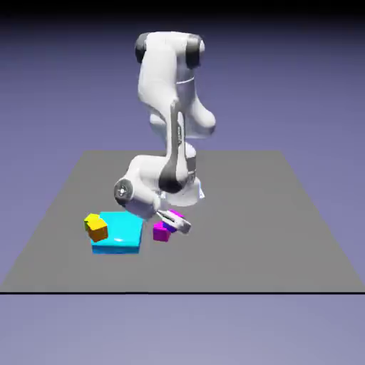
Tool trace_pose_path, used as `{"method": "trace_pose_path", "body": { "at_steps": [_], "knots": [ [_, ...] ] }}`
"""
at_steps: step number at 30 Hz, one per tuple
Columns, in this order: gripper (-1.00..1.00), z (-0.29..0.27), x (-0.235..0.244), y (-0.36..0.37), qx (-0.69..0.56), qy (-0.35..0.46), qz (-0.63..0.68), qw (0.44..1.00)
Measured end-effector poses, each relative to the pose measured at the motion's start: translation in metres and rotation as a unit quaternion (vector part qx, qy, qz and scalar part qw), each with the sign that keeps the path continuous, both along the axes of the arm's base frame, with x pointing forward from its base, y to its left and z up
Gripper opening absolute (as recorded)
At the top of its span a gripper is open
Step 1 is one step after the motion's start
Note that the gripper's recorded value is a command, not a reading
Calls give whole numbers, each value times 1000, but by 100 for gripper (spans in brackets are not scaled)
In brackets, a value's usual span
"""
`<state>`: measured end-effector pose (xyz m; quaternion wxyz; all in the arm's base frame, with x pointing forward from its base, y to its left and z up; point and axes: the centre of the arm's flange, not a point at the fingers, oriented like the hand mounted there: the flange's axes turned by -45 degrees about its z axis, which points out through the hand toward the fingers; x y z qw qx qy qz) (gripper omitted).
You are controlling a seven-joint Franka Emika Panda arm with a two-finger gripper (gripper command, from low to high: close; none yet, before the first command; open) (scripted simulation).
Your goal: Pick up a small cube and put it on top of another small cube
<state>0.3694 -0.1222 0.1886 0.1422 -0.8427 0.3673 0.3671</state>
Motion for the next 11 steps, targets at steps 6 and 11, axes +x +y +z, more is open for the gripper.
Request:
{"method": "trace_pose_path", "body": {
  "at_steps": [6, 11],
  "knots": [
    [-100, -16, -32, -21, 15, -10, -32, 999],
    [100, -29, -39, -14, 14, -9, -31, 999]
  ]
}}
